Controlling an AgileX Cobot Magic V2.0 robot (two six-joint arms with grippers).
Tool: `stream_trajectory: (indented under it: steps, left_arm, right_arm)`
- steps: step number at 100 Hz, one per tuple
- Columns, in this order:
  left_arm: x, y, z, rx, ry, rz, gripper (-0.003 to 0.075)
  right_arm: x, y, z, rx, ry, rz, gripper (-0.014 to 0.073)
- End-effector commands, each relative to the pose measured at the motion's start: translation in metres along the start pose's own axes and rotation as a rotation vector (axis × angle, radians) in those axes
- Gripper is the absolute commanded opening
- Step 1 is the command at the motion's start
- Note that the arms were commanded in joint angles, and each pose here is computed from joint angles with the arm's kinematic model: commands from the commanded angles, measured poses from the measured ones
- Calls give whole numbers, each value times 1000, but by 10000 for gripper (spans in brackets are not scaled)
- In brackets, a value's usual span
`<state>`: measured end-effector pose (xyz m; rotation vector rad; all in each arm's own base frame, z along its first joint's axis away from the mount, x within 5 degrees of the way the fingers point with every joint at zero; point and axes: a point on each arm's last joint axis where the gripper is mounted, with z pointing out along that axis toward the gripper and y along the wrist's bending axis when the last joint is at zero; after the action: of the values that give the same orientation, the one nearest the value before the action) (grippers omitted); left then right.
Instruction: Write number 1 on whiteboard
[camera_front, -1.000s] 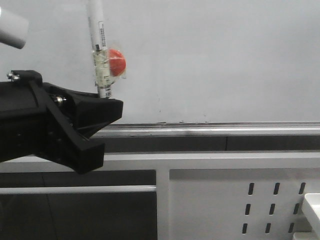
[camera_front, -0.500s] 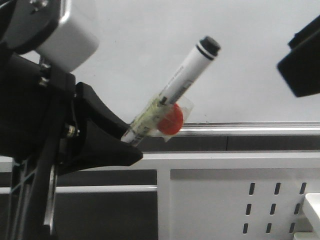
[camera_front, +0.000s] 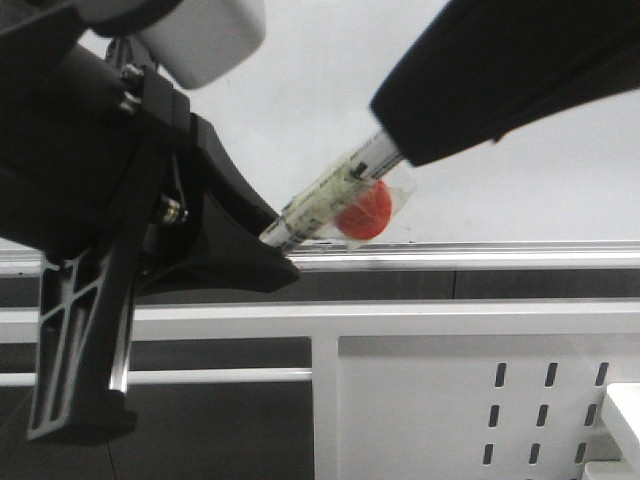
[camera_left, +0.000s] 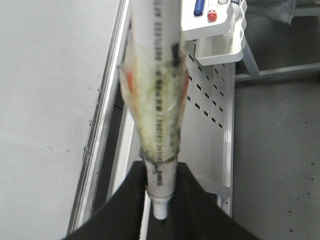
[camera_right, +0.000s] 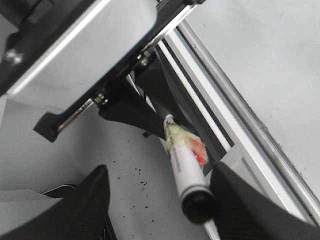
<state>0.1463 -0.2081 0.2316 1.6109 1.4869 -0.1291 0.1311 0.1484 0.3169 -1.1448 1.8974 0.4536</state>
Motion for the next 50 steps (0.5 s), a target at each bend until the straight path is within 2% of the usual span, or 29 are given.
stream_trajectory:
  steps: [1, 34, 41, 50]
  left_arm:
    - [-18, 9, -9, -40, -103, 0, -20]
    - [-20, 9, -9, -43, -125, 1, -20]
    - [-21, 10, -10, -45, -143, 1, -20]
    - [-23, 10, -10, -47, -160, 1, -20]
  right_arm:
    - [-17, -5, -1, 40, -100, -9, 391]
    - [-17, -7, 11, 44, -85, -4, 382]
    - [-16, -7, 12, 42, -79, -3, 323]
    - [-16, -7, 12, 41, -76, -3, 158]
